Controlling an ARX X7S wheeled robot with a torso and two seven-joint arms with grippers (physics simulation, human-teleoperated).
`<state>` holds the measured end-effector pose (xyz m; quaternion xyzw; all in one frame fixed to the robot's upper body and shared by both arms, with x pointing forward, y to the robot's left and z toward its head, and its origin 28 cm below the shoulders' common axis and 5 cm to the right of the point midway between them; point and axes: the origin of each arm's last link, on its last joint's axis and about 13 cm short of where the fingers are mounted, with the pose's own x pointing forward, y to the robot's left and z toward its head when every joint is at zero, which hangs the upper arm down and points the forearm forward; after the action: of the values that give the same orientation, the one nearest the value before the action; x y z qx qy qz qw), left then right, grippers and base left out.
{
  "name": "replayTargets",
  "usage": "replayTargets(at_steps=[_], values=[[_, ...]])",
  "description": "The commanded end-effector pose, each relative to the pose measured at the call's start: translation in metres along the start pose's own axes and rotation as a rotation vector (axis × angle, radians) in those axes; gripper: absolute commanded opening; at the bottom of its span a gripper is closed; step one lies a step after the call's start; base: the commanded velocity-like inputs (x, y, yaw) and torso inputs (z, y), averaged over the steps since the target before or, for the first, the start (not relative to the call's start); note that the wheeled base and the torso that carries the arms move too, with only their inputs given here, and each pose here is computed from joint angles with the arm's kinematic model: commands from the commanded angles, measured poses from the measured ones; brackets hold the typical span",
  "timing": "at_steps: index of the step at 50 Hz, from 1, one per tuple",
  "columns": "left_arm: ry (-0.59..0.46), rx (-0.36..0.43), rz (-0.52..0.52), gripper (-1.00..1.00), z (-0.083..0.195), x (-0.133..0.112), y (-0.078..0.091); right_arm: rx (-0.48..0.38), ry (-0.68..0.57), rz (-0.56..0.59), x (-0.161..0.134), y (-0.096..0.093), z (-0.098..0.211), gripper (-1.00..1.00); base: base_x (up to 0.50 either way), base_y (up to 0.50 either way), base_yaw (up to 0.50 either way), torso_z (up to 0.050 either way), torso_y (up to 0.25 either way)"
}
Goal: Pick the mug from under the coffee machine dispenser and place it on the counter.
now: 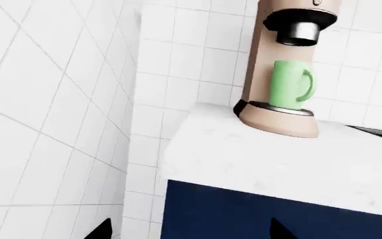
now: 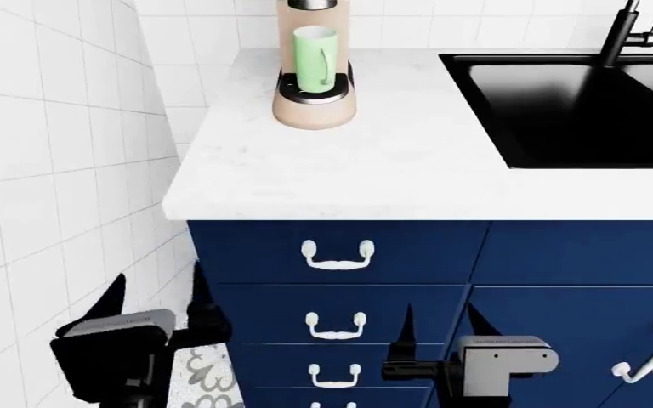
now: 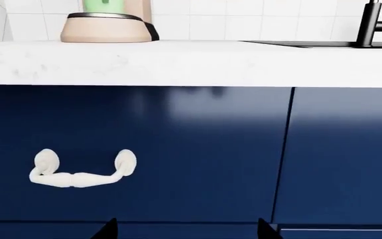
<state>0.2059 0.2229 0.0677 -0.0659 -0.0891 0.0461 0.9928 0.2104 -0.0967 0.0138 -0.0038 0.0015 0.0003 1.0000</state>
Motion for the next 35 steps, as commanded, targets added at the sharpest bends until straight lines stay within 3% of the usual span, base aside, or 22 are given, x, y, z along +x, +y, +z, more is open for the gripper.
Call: replayTargets(at_steps=[1, 6, 14, 29, 31, 35], values=[[-0.373, -0.191, 0.061, 1.00, 0.112, -0.025, 0.017, -0.004, 0.004, 0.003, 0.000, 0.001, -0.001, 1.00, 0.00, 0.00, 0.00, 0.000, 0.000], [-0.548, -0.334, 0.123, 1.00, 0.151, -0.052, 0.038, -0.007, 0.004, 0.004, 0.000, 0.001, -0.001, 1.00, 0.00, 0.00, 0.00, 0.000, 0.000], [-0.698, -0.466, 0.232, 1.00, 0.169, -0.082, 0.066, -0.009, 0.002, 0.005, -0.001, 0.001, -0.001, 1.00, 0.00, 0.00, 0.00, 0.000, 0.000], [-0.723, -0.476, 0.221, 1.00, 0.175, -0.089, 0.063, -0.010, -0.012, -0.006, -0.003, 0.002, 0.005, 1.00, 0.00, 0.00, 0.00, 0.000, 0.000], [-0.720, -0.475, 0.220, 1.00, 0.174, -0.088, 0.062, -0.059, -0.053, 0.002, -0.010, 0.004, 0.015, 1.00, 0.00, 0.00, 0.00, 0.000, 0.000], [-0.716, -0.470, 0.216, 1.00, 0.174, -0.086, 0.062, -0.075, -0.133, 0.056, -0.023, 0.011, 0.048, 1.00, 0.00, 0.00, 0.00, 0.000, 0.000]])
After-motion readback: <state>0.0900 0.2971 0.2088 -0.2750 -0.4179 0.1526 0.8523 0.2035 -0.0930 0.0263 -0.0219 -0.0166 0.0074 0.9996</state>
